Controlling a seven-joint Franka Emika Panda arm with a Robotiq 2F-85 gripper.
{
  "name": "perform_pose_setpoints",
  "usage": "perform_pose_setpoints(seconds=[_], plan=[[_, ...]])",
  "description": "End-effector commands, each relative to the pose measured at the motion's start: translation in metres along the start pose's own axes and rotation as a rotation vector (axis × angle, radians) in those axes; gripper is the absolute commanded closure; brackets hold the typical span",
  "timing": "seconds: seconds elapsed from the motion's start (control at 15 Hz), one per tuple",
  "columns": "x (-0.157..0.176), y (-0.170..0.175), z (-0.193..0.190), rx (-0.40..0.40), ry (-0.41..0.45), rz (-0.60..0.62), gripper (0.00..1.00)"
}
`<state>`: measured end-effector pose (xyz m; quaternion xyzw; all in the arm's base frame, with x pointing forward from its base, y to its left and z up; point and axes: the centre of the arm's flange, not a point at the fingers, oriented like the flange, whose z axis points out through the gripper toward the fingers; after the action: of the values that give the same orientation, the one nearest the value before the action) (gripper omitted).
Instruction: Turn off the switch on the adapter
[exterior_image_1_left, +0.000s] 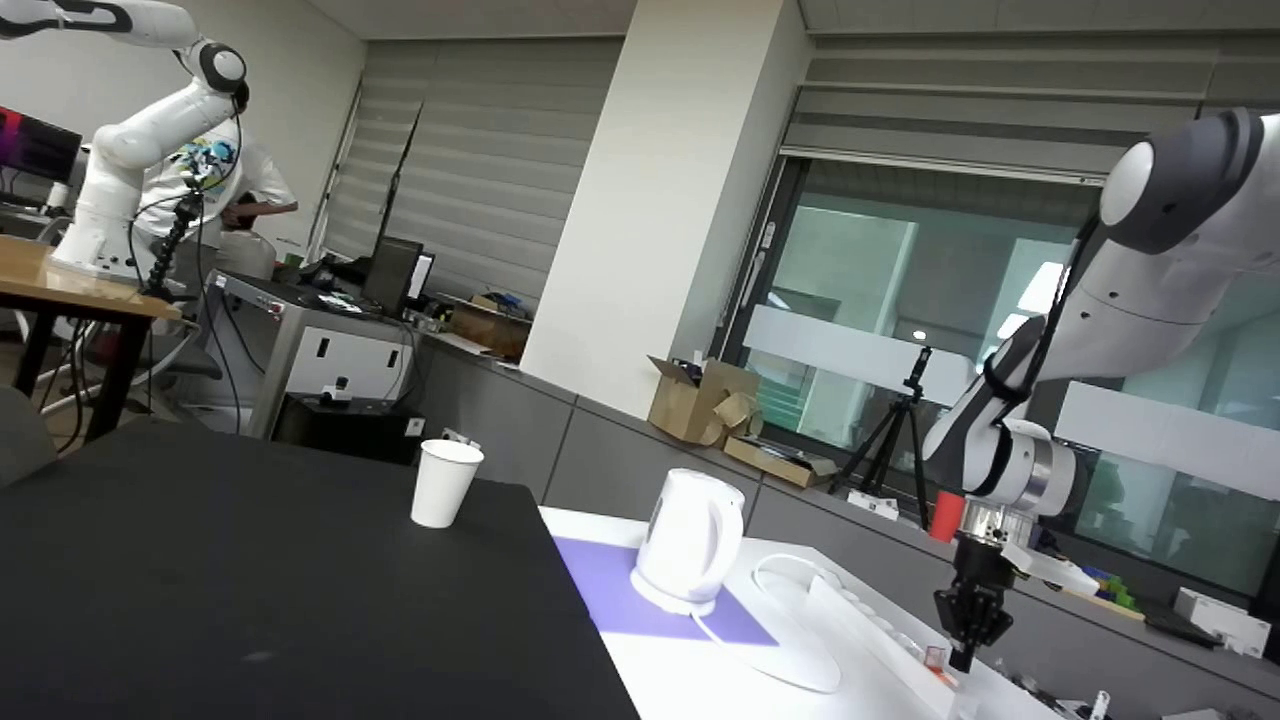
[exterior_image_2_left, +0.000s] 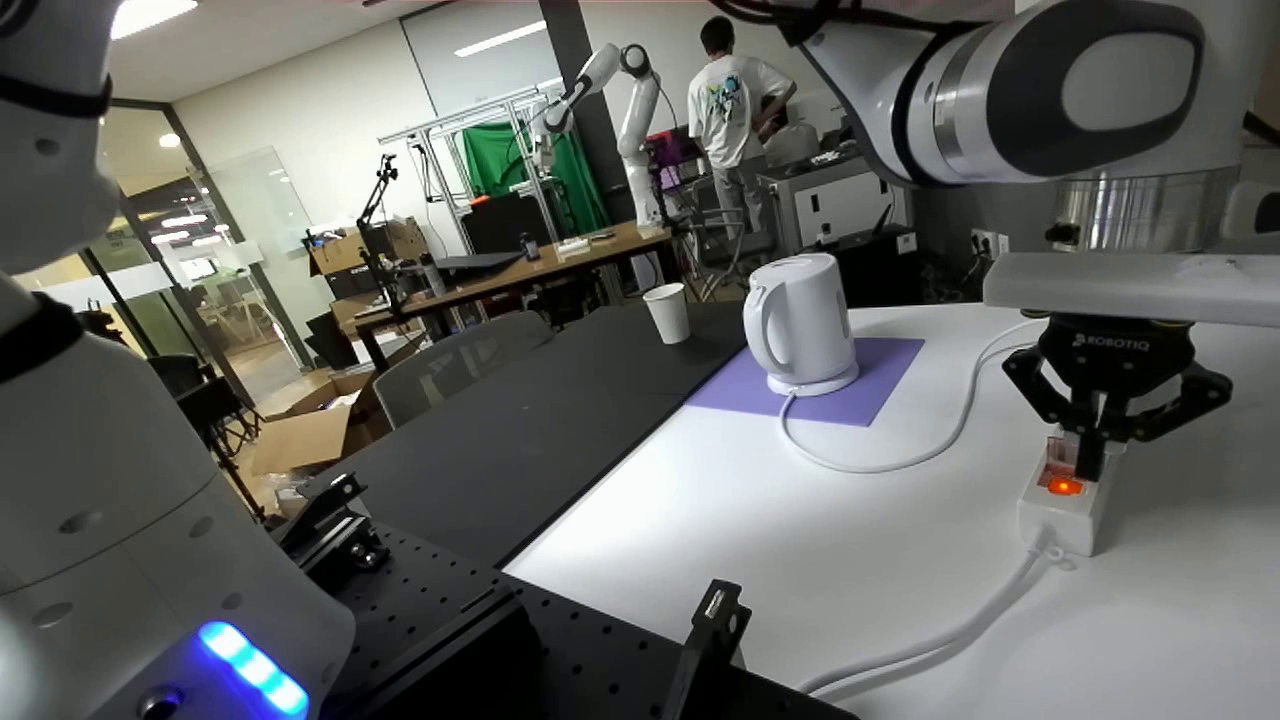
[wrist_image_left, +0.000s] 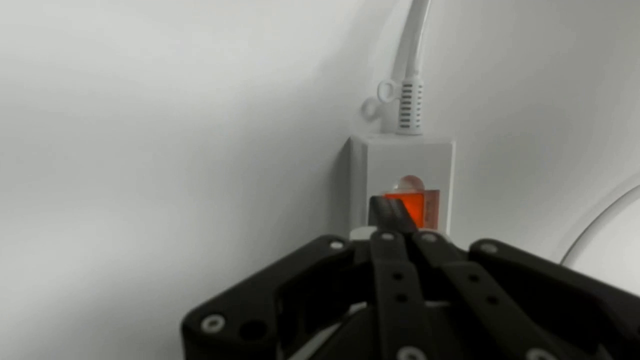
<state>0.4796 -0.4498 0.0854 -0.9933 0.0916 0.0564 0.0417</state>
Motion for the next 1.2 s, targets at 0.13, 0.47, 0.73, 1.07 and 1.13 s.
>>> perform_pose_setpoints(seconds=[0.13, 0.47, 0.73, 1.07, 1.13], plan=[[0.013, 0.0, 0.001, 0.019, 0.016, -0.057, 1.0], [0.018, -0.011, 0.008, 0.025, 0.009, -0.083, 1.0], [0.02, -0.016, 0.013, 0.026, -0.001, -0.087, 1.0], [0.015, -0.018, 0.008, 0.021, -0.011, -0.076, 1.0], [0.013, -0.018, 0.006, 0.02, -0.017, -0.071, 1.0]])
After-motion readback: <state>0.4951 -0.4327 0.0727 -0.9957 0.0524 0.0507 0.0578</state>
